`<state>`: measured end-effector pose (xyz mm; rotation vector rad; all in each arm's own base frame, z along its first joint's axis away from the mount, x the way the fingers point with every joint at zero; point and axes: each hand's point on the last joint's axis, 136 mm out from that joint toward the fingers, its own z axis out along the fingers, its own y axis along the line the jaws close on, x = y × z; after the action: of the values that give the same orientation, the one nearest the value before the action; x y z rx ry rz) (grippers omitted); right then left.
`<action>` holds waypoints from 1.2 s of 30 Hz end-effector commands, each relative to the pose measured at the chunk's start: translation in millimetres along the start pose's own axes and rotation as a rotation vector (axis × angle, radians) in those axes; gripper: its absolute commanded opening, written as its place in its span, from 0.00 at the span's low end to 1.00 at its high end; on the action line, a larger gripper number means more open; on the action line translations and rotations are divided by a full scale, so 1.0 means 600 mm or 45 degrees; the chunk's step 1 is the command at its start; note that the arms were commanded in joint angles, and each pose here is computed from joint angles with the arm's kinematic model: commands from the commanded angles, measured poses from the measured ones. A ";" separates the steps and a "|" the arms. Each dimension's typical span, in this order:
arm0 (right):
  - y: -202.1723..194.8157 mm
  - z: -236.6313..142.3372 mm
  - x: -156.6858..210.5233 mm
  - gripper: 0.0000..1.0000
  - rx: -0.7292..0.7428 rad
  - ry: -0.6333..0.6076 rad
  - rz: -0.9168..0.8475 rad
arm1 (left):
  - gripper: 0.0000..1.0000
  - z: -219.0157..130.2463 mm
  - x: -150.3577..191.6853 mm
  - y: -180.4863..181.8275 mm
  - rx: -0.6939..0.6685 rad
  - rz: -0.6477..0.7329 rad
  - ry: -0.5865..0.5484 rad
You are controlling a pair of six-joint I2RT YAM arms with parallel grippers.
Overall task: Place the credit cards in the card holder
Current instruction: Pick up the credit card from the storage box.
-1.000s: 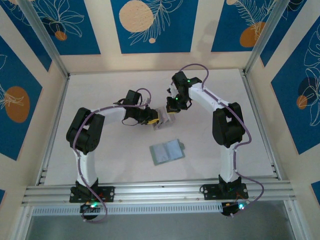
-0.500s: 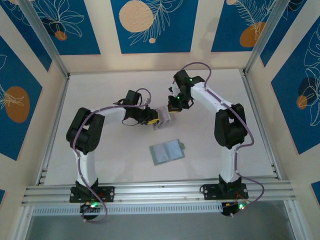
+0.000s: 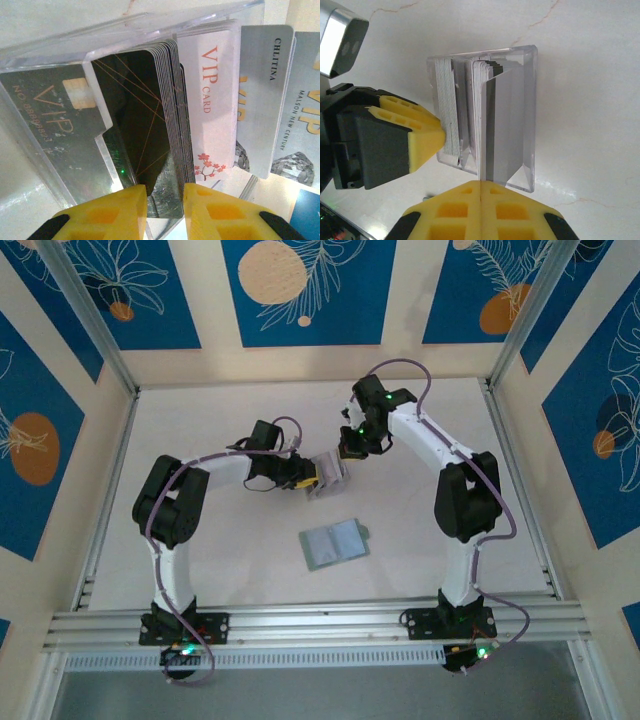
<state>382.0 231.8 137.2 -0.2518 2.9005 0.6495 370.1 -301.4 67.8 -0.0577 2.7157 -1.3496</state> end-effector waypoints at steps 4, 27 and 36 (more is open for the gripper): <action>0.009 -0.035 0.000 0.00 -0.011 -0.035 0.010 | 0.27 -0.006 0.010 0.022 -0.046 -0.048 0.011; 0.018 -0.094 0.020 0.00 0.052 -0.141 -0.014 | 0.28 -0.108 0.055 -0.034 -0.051 0.057 -0.088; 0.041 -0.108 0.139 0.00 0.063 -0.080 -0.043 | 0.29 -0.135 0.129 -0.002 -0.112 0.075 -0.076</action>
<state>322.4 217.5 198.7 -0.2745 2.7767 0.5863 296.5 -253.1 112.5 -0.0525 2.6945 -1.2373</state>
